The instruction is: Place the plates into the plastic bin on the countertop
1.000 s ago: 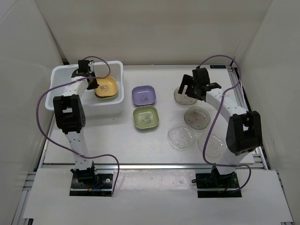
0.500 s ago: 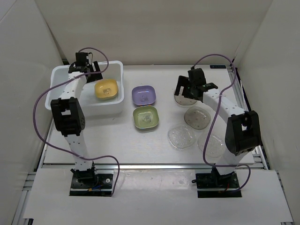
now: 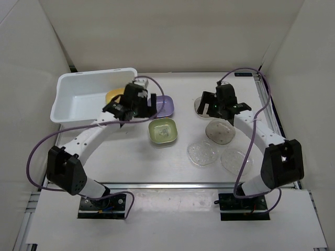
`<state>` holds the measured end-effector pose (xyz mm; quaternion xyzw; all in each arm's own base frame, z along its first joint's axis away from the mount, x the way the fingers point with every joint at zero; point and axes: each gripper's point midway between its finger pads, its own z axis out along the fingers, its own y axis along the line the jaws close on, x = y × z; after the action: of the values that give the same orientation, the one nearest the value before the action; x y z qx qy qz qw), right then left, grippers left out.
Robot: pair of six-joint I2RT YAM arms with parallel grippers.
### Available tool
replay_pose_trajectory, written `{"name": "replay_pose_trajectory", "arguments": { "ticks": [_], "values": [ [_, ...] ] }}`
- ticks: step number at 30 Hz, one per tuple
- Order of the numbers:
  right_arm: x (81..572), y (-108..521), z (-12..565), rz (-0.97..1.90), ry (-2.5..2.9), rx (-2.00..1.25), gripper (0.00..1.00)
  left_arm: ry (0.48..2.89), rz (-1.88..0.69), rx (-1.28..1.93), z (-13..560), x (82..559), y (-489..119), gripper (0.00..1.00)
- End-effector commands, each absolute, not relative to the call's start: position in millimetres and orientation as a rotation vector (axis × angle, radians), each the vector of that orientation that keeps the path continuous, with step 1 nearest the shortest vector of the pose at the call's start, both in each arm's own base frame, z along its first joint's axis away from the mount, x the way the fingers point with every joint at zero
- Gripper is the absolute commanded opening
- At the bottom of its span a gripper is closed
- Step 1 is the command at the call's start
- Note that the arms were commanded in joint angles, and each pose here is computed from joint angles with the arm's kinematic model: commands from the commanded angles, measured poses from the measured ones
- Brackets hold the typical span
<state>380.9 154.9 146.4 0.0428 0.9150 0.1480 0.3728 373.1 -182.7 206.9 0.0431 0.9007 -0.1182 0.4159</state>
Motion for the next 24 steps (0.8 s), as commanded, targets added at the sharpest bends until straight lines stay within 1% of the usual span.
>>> {"name": "replay_pose_trajectory", "arguments": {
  "ticks": [1,2,5,7,8,11,12,13,16,18,19,21,22,23,24],
  "values": [
    [373.6,152.0,157.6,0.389,2.304,0.1,0.99,2.335,-0.369,0.026,186.7,329.9,-192.5,0.99],
    [367.5,149.7,154.1,0.387,2.314,0.108,0.99,2.362,-0.406,0.064,169.2,313.9,-202.6,0.99],
    [356.4,151.1,153.3,0.418,2.316,0.108,0.99,2.411,-0.454,0.041,138.4,288.0,-215.5,0.99],
    [351.4,153.0,156.8,0.452,2.309,0.109,0.99,2.447,-0.395,-0.004,117.0,284.4,-213.5,0.99],
    [348.2,153.2,154.1,0.46,2.317,0.113,0.99,2.443,-0.391,-0.035,113.0,285.2,-213.8,0.99],
    [342.1,152.5,153.6,0.472,2.317,0.121,0.99,2.441,-0.289,-0.126,93.9,297.5,-206.2,0.93],
    [340.8,153.2,154.4,0.474,2.315,0.117,0.99,2.426,-0.281,-0.142,92.4,303.2,-207.9,0.9],
    [336.3,157.8,159.7,0.523,2.309,0.102,0.99,2.426,-0.278,-0.143,88.8,306.8,-210.7,0.89],
    [330.5,157.0,159.2,0.529,2.316,0.102,0.99,2.435,-0.26,-0.164,73.1,318.2,-218.3,0.83],
    [326.3,157.3,161.6,0.529,2.31,0.096,0.99,2.451,-0.204,-0.185,59.5,325.3,-217.0,0.78],
    [325.5,153.4,162.9,0.516,2.307,0.111,0.99,2.459,-0.184,-0.193,54.0,327.2,-215.8,0.73],
    [322.4,150.1,166.1,0.511,2.297,0.112,0.99,2.486,-0.138,-0.223,41.1,328.7,-212.9,0.68],
    [319.6,151.9,165.7,0.514,2.299,0.104,0.99,2.493,-0.131,-0.232,39.1,329.4,-212.1,0.58],
    [319.4,151.5,166.8,0.519,2.292,0.112,0.99,2.5,-0.125,-0.234,37.1,329.4,-212.2,0.5],
    [316.9,148.3,169.4,0.518,2.285,0.118,0.99,2.501,-0.129,-0.226,37.4,329.5,-214.3,0.37]
  ]
}}
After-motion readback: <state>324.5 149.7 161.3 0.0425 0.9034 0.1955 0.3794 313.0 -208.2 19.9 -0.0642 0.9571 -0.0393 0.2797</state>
